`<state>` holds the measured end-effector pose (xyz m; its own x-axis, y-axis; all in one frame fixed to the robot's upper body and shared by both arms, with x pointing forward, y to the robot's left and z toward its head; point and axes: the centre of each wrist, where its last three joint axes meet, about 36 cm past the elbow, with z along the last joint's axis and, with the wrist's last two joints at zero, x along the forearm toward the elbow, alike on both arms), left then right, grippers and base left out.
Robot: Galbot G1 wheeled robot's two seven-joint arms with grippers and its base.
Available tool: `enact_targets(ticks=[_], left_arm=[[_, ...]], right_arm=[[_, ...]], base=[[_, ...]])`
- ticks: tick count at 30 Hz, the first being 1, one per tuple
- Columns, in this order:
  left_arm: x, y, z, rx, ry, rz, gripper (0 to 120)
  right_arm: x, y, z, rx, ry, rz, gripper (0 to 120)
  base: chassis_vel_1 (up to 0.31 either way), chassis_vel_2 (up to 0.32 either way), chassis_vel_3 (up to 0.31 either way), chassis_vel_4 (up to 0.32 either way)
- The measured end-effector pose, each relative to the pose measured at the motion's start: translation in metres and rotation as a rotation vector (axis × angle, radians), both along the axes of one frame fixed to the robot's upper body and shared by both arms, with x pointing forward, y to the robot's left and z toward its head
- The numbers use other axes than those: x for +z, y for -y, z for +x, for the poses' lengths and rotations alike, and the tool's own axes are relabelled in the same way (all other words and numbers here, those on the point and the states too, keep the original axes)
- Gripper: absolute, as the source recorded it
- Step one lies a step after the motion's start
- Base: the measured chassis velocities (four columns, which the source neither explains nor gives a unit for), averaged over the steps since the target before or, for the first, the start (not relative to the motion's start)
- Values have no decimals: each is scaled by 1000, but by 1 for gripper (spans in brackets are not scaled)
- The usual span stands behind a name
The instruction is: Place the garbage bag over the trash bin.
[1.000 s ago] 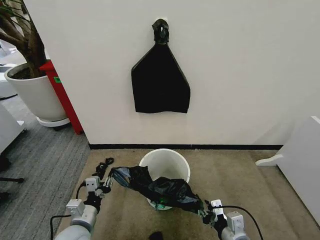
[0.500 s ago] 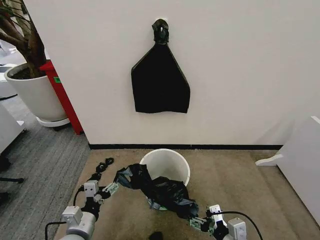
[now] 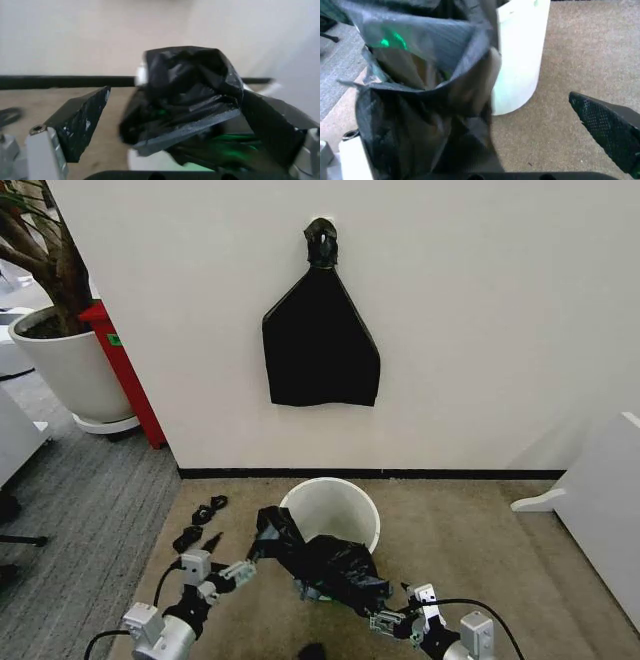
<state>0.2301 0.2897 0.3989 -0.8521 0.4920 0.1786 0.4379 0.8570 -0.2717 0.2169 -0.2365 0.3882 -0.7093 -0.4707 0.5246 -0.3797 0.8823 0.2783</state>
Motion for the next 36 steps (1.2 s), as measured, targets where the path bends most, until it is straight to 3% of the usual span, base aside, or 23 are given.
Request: enact_targets(ticks=[5, 6, 7, 8, 9, 13, 18, 21, 26, 32, 36], left_arm=[[-2, -7, 3, -13, 15, 18, 96], [-2, -6, 7, 67, 15, 24, 96], [-2, -5, 7, 85, 13, 21, 96], [-1, -2, 10, 171, -13, -21, 96], [-1, -1, 11, 189, -24, -48, 95], [-1, -3, 12, 185, -18, -82, 95], [-5, -17, 15, 82, 45, -89, 95], [-10, -25, 17, 26, 79, -43, 96], [-17, -26, 16, 83, 83, 44, 96], [-22, -22, 13, 144, 79, 92, 97], [-23, -21, 13, 164, 76, 102, 97]], right_arm=[[-2, 1, -2, 9, 6, 8, 100], [-2, 0, -2, 9, 12, 12, 100], [-3, 0, -2, 8, 14, 14, 100], [-3, -1, -2, 10, 20, 27, 100], [-3, -1, -3, 14, 25, 39, 100], [2, -3, -4, 37, 48, 80, 100], [5, 3, -3, 73, 113, 108, 100], [0, 11, 0, 136, 195, 160, 100], [-7, 17, 3, 199, 265, 231, 100], [-19, 20, 6, 202, 338, 170, 100], [-19, 23, 9, 169, 392, 70, 100]], base=[[0, 0, 0, 0], [0, 0, 0, 0], [0, 0, 0, 0], [0, 0, 0, 0], [0, 0, 0, 0], [0, 0, 0, 0], [0, 0, 0, 0], [0, 0, 0, 0], [0, 0, 0, 0], [0, 0, 0, 0], [0, 0, 0, 0]])
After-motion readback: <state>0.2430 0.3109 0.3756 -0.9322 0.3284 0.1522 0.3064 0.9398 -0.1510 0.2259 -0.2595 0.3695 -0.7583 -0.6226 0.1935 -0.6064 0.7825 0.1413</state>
